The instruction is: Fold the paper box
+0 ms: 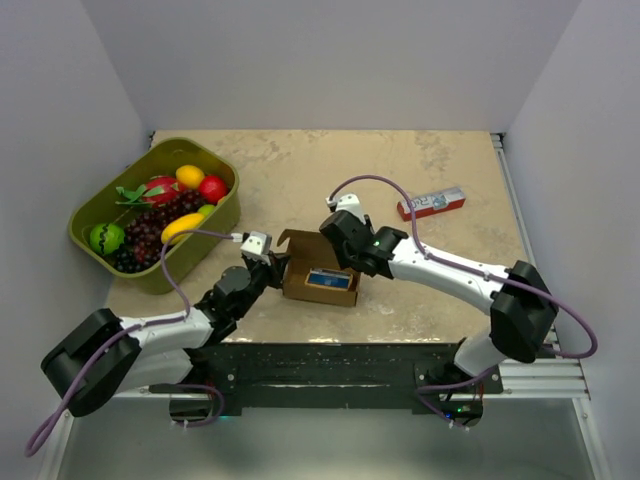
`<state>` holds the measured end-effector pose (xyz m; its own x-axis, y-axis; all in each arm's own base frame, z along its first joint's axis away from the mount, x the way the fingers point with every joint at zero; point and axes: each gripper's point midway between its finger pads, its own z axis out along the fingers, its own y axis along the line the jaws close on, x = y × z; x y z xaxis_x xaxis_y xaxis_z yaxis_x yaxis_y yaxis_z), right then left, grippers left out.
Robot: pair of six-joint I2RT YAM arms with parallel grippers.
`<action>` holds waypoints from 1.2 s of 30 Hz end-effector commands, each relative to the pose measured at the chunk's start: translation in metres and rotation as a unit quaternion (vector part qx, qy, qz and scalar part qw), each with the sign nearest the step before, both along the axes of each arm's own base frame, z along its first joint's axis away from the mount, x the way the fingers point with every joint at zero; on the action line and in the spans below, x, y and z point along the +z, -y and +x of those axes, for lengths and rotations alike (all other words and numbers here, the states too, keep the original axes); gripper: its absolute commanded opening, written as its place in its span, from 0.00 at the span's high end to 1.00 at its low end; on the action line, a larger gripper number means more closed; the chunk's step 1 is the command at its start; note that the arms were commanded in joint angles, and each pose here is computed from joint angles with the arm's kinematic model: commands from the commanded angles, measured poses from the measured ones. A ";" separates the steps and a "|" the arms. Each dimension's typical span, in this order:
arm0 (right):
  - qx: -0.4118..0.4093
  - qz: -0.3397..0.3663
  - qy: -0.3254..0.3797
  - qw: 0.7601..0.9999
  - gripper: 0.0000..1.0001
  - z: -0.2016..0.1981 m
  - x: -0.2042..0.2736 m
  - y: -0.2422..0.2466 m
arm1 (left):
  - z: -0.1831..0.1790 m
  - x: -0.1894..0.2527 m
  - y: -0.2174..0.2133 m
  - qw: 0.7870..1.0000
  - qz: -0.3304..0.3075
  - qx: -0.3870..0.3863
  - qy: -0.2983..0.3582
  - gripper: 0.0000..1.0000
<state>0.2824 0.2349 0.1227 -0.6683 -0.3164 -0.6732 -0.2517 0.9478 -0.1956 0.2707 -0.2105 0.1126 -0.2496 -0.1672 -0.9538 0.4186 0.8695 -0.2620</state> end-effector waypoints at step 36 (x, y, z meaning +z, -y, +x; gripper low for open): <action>0.015 0.041 0.009 0.999 0.88 -0.022 0.003 0.009 | -0.001 0.010 0.003 1.000 -0.016 -0.002 0.015 1.00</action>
